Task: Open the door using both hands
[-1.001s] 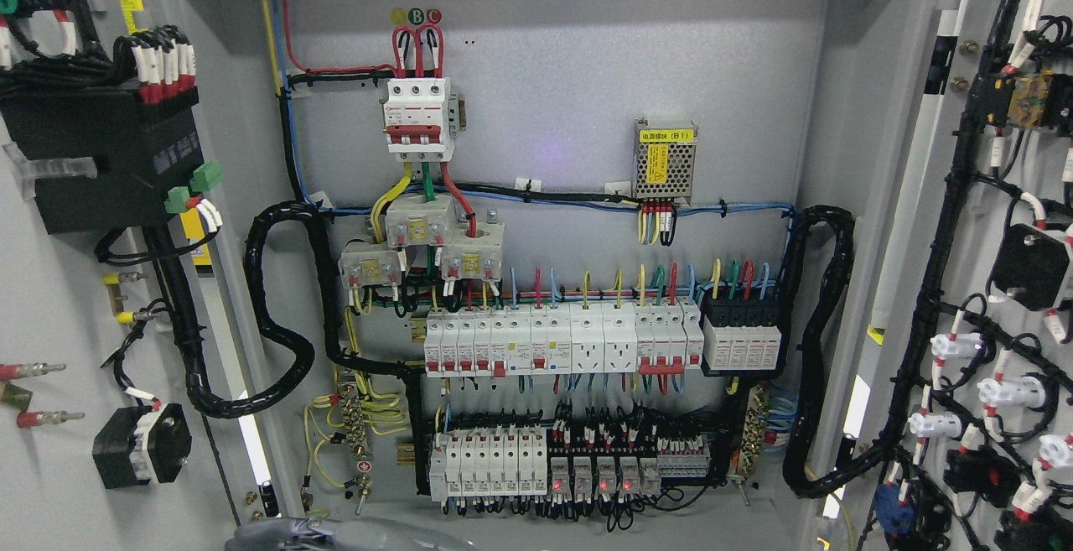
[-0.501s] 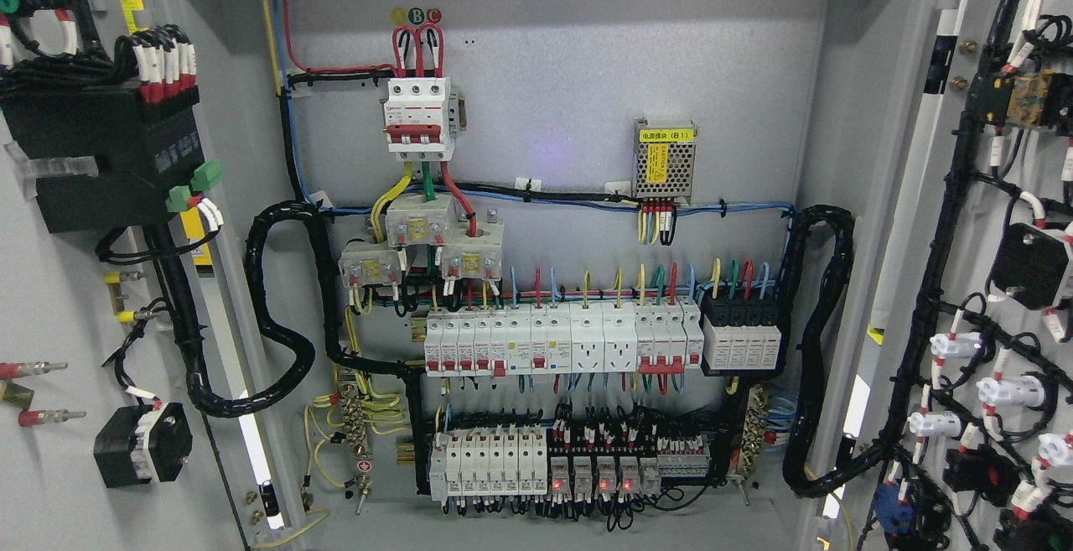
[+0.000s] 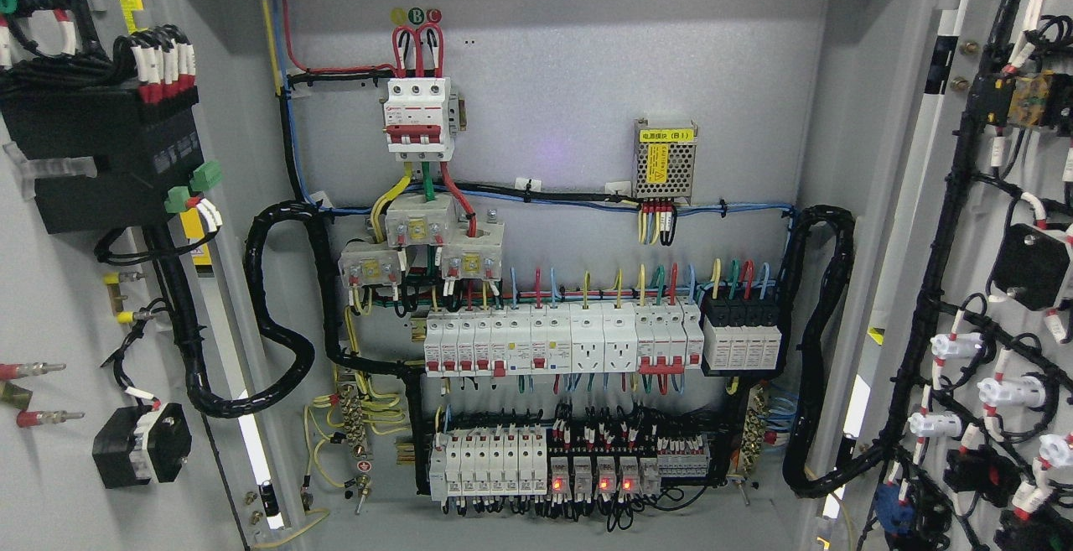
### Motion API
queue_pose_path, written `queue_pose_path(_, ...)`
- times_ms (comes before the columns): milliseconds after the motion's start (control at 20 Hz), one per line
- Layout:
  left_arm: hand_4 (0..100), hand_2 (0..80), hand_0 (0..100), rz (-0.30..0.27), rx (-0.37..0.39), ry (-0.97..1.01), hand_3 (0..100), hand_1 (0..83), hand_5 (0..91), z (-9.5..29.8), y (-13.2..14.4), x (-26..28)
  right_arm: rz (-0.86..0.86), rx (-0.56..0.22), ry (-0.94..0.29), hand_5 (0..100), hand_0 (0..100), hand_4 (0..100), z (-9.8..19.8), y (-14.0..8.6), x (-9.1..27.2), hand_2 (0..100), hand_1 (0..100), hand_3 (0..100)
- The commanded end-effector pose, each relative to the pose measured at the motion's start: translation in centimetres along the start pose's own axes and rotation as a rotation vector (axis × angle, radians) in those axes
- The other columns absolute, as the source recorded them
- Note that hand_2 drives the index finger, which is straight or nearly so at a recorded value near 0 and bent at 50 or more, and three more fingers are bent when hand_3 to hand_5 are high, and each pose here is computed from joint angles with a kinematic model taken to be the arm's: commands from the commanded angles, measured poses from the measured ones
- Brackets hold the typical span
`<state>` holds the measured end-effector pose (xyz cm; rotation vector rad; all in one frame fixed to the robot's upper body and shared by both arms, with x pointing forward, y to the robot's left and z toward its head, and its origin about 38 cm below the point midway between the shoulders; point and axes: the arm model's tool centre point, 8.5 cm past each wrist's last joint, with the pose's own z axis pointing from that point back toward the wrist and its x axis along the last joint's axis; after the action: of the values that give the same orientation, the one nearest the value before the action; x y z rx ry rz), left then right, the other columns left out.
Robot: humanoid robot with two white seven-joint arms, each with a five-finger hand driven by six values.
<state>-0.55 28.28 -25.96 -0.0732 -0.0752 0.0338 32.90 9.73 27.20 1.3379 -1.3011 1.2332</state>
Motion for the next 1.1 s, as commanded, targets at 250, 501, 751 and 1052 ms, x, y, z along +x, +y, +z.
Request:
queue_pose_path(250, 0, 0.0, 0, 0.002, 0.001, 0.009, 0, 0.0, 0.0, 0.0, 0.0, -0.2, 0.015, 0.036, 0.05, 0, 20, 0, -2.0, 1.3, -0.6, 0, 12, 0)
queue_pose_path(501, 0, 0.0, 0, 0.005, 0.002, 0.009, 0, 0.0, 0.0, 0.0, 0.0, -0.3, 0.01, 0.039, 0.054, 0, 20, 0, -2.1, 1.3, -0.8, 0, 12, 0)
queue_pose_path(751, 0, 0.0, 0, 0.006, 0.0, 0.013, 0, 0.0, 0.0, 0.0, -0.1, -0.6, -0.022, -0.013, 0.021, 0, 20, 0, -0.9, 0.4, -1.0, 0, 12, 0)
queue_pose_path(1052, 0, 0.0, 0, 0.011, 0.002, 0.012, 0, 0.0, 0.0, 0.1, 0.0, -0.6, -0.073, -0.229, -0.029, 0, 20, 0, 6.0, -3.7, -1.7, 0, 12, 0)
